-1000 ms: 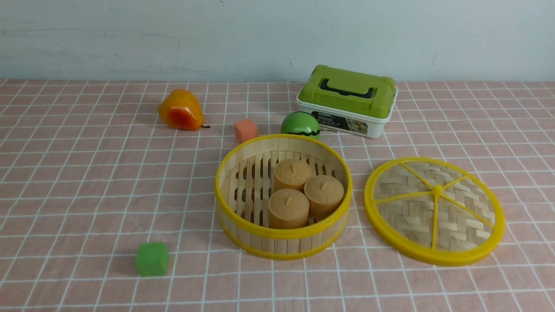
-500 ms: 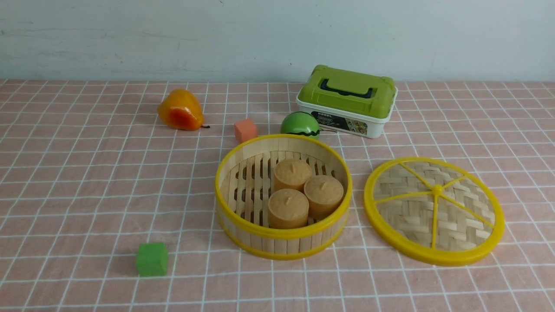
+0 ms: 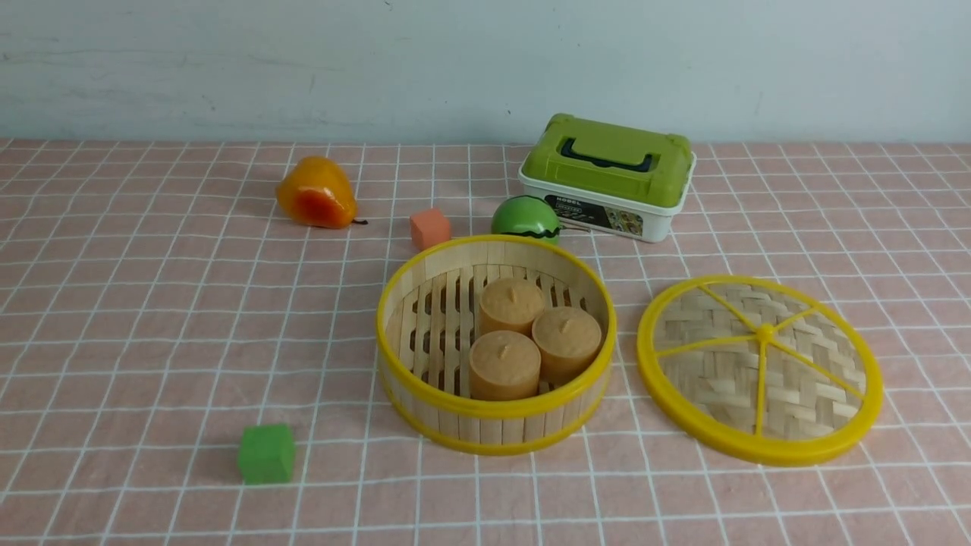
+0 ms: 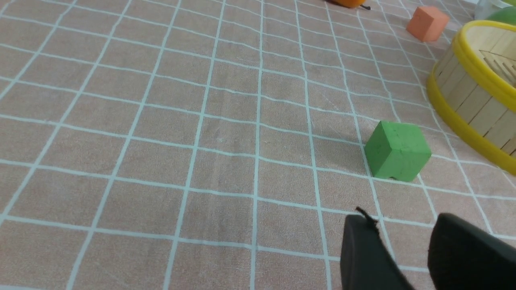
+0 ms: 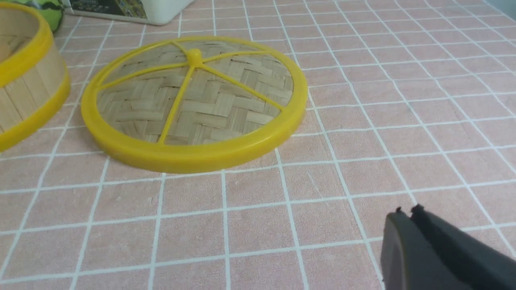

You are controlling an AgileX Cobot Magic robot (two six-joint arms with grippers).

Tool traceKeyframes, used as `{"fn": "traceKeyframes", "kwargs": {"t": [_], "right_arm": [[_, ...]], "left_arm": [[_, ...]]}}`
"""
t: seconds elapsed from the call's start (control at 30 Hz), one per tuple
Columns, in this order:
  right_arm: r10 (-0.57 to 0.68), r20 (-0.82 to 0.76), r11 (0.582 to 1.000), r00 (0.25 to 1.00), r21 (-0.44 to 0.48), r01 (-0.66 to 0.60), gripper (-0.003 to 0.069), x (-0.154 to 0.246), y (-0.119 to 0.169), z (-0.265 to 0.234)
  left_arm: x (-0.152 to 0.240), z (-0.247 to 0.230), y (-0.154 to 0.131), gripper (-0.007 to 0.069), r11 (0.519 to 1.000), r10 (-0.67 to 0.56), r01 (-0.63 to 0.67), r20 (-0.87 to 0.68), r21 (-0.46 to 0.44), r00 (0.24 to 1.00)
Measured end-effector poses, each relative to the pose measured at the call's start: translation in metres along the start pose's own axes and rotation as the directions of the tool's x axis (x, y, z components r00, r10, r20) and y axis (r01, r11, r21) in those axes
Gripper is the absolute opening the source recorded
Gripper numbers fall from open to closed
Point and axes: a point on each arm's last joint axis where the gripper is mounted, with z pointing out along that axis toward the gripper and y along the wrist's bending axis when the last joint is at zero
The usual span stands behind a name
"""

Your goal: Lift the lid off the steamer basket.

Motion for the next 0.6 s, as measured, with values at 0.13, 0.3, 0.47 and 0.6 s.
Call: {"fn": "traceKeyframes", "kwargs": {"t": [0.13, 0.3, 0.47, 0.6], "right_arm": [[-0.003, -0.006, 1.000, 1.000, 0.002, 0.003, -0.0008, 0.0004, -0.0002, -0.0001], [-0.003, -0.006, 1.000, 1.000, 0.002, 0.003, 0.0000, 0.0004, -0.0002, -0.0001], [-0.003, -0.006, 1.000, 1.000, 0.002, 0.003, 0.0008, 0.0003, -0.0002, -0.0001], [-0.003, -0.006, 1.000, 1.000, 0.002, 0.003, 0.0013, 0.0003, -0.0002, -0.0001]], "left_arm": [[0.0000, 0.0000, 0.0000, 0.0239, 1.000, 0.000, 0.000, 0.000, 0.000, 1.000], [0.0000, 0.0000, 0.0000, 0.0239, 1.000, 0.000, 0.000, 0.000, 0.000, 1.000], [0.0000, 0.0000, 0.0000, 0.0239, 1.000, 0.000, 0.000, 0.000, 0.000, 1.000], [0.0000, 0.0000, 0.0000, 0.0239, 1.000, 0.000, 0.000, 0.000, 0.000, 1.000]]}}
